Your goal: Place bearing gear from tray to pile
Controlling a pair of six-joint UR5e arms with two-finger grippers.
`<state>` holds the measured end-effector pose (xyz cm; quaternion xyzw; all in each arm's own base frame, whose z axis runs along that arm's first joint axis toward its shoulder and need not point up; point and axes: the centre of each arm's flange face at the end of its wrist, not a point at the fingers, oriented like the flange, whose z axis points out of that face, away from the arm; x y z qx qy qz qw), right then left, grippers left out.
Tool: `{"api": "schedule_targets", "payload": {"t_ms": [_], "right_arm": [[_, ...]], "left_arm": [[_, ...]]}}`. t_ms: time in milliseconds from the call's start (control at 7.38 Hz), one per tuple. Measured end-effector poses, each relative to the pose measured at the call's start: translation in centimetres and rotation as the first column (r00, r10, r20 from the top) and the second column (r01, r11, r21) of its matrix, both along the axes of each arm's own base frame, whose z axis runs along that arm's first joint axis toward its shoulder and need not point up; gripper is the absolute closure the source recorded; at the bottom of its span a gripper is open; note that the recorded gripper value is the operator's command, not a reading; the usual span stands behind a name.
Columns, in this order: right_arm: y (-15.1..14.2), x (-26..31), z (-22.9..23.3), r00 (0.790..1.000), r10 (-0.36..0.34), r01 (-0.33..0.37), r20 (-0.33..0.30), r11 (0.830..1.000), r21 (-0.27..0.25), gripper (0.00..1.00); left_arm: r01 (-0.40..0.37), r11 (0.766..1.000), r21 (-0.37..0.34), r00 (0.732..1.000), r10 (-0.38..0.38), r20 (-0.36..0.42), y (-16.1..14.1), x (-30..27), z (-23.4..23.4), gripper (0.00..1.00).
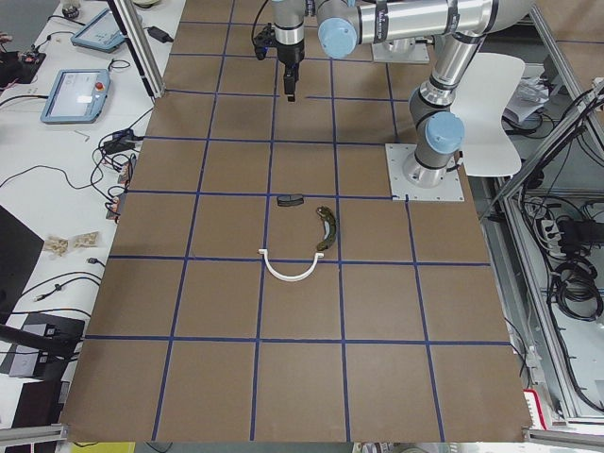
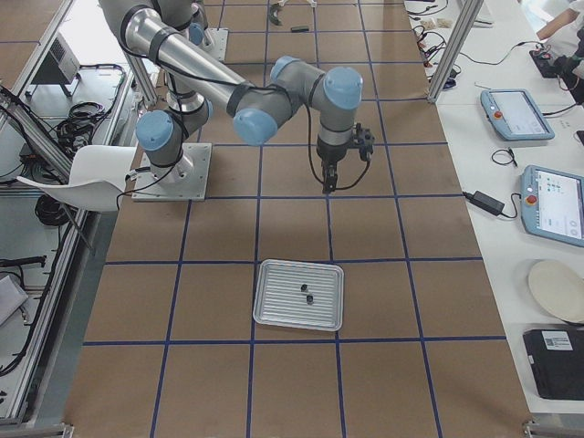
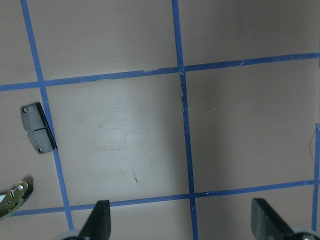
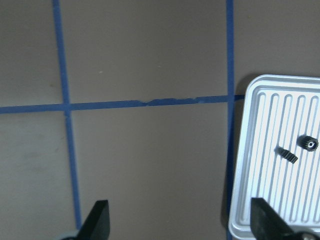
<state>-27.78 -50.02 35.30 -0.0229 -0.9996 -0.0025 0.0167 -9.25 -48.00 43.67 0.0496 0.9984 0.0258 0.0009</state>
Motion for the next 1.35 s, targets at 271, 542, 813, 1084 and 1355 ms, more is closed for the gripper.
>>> {"api": "schedule_targets", "payload": {"t_ms": [271,542,813,1084,1355], "right_arm": [[3.7,-7.5,-6.2,1.000,0.008,-0.008,-0.024,1.000,-0.015,0.00],[5.2,-12.4,-12.6,0.999,0.052,-0.053,-0.009,0.999,-0.010,0.00],[5.6,-14.1,-15.1,0.997,0.076,-0.076,-0.001,0.997,-0.018,0.01],[5.4,-14.2,-15.7,0.997,0.078,-0.076,0.024,0.996,-0.053,0.06],[5.3,-14.2,-16.7,0.996,0.077,-0.075,0.043,0.996,-0.056,0.12]], "left_arm": [[0.000,1.000,-0.001,1.000,0.000,-0.002,-0.2,0.0,0.0,0.00],[-0.001,1.000,0.002,1.000,0.001,-0.003,-0.3,0.0,-0.1,0.00],[-0.001,1.000,0.004,1.000,0.001,-0.001,-0.4,0.1,-0.2,0.00],[0.000,1.000,0.006,1.000,0.000,0.000,-0.4,0.1,-0.3,0.00],[0.000,1.000,0.009,1.000,0.000,0.000,-0.4,0.1,-0.5,0.00]]}}
